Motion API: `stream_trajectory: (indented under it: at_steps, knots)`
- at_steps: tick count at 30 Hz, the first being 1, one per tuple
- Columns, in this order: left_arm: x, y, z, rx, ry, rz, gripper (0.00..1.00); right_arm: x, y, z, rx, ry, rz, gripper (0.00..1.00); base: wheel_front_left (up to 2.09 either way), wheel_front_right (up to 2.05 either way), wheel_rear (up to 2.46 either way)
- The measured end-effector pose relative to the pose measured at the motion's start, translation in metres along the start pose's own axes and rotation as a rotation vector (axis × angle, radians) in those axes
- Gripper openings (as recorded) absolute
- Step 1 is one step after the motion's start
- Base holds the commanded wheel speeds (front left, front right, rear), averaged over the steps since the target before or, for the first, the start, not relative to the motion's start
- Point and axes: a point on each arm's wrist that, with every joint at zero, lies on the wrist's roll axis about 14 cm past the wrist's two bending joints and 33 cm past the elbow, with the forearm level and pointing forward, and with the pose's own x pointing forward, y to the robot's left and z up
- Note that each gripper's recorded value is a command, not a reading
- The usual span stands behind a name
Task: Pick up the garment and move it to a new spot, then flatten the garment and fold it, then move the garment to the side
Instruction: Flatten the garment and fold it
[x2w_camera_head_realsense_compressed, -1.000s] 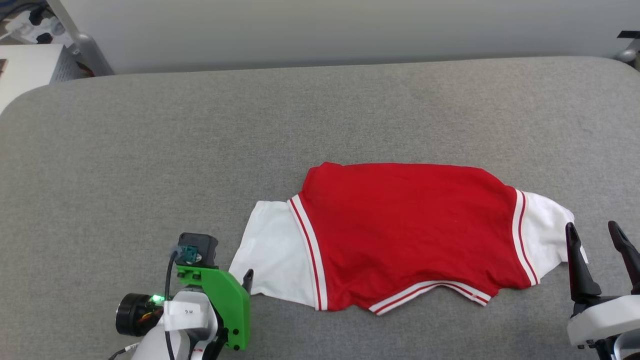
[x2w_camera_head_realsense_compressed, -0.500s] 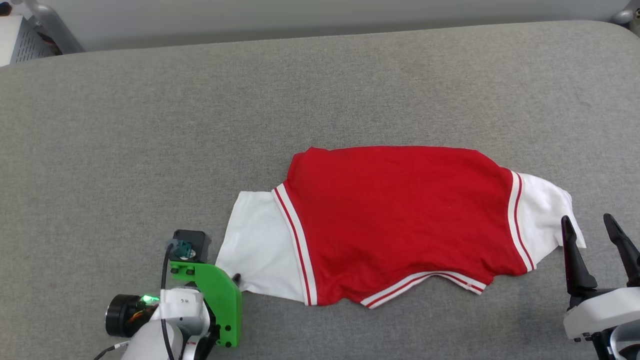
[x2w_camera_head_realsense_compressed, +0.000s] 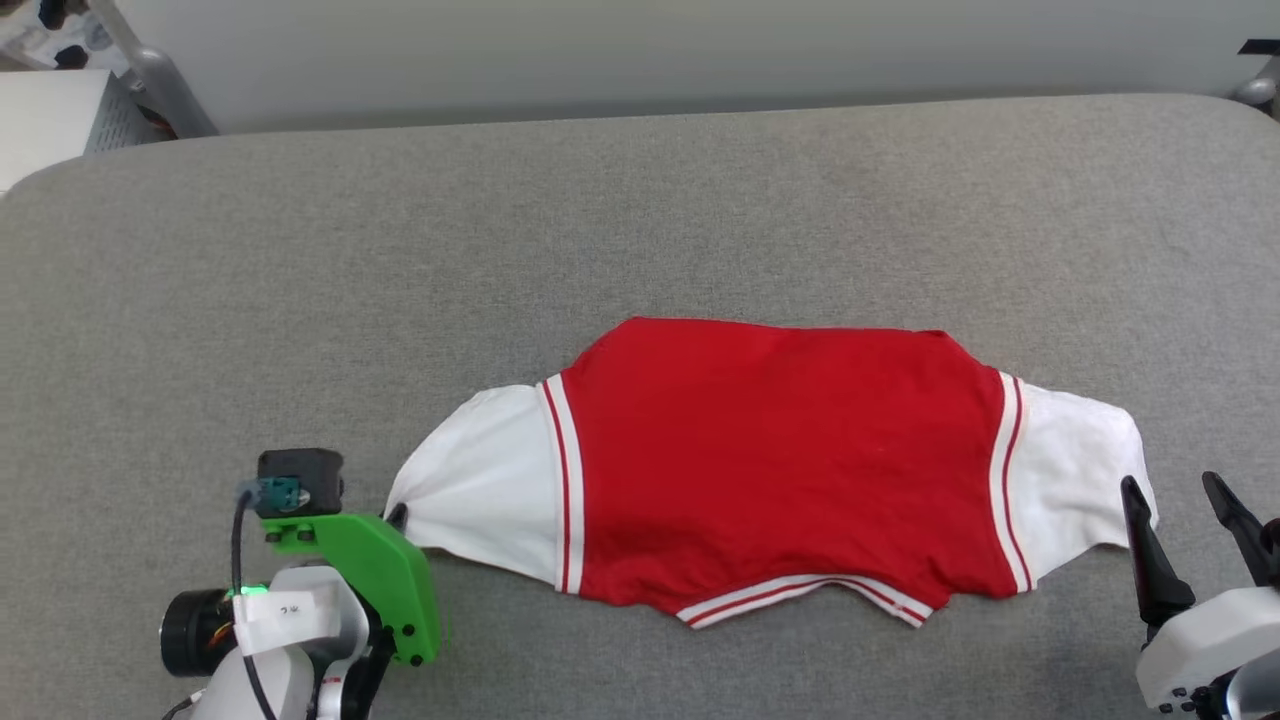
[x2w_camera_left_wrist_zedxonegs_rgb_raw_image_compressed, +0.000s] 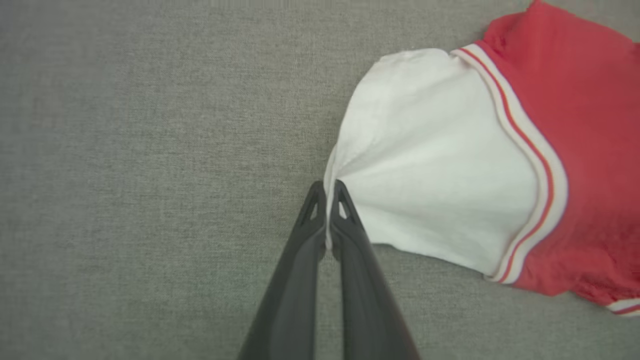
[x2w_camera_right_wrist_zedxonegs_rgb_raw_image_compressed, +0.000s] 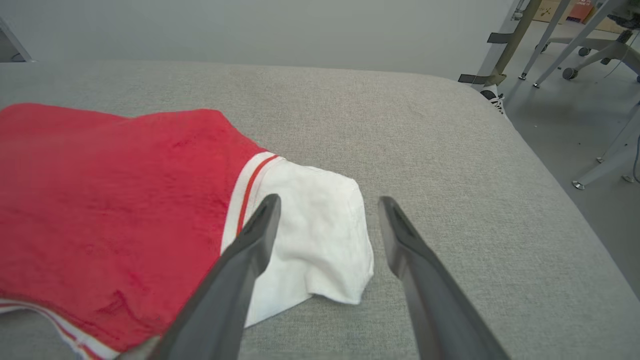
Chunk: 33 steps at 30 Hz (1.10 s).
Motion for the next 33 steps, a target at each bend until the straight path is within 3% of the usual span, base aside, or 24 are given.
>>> stream_trajectory:
  at_steps: [8, 17, 33]
  knots:
    - [-0.030, 0.013, 0.006, -0.063, -0.040, 0.014, 0.00, -0.003, 0.001, -0.018, -0.035, 0.142, 0.027, 1.00, 0.00, 0.00, 0.00]
    - [-0.051, 0.008, 0.005, -0.105, -0.028, -0.015, 0.00, -0.005, -0.018, -0.055, -0.090, 0.448, 0.021, 1.00, 0.00, 0.00, 0.00]
    - [-0.046, 0.008, 0.001, -0.111, 0.000, -0.013, 0.00, 0.027, -0.007, -0.085, -0.155, 0.655, 0.099, 1.00, 0.00, 0.00, 0.00]
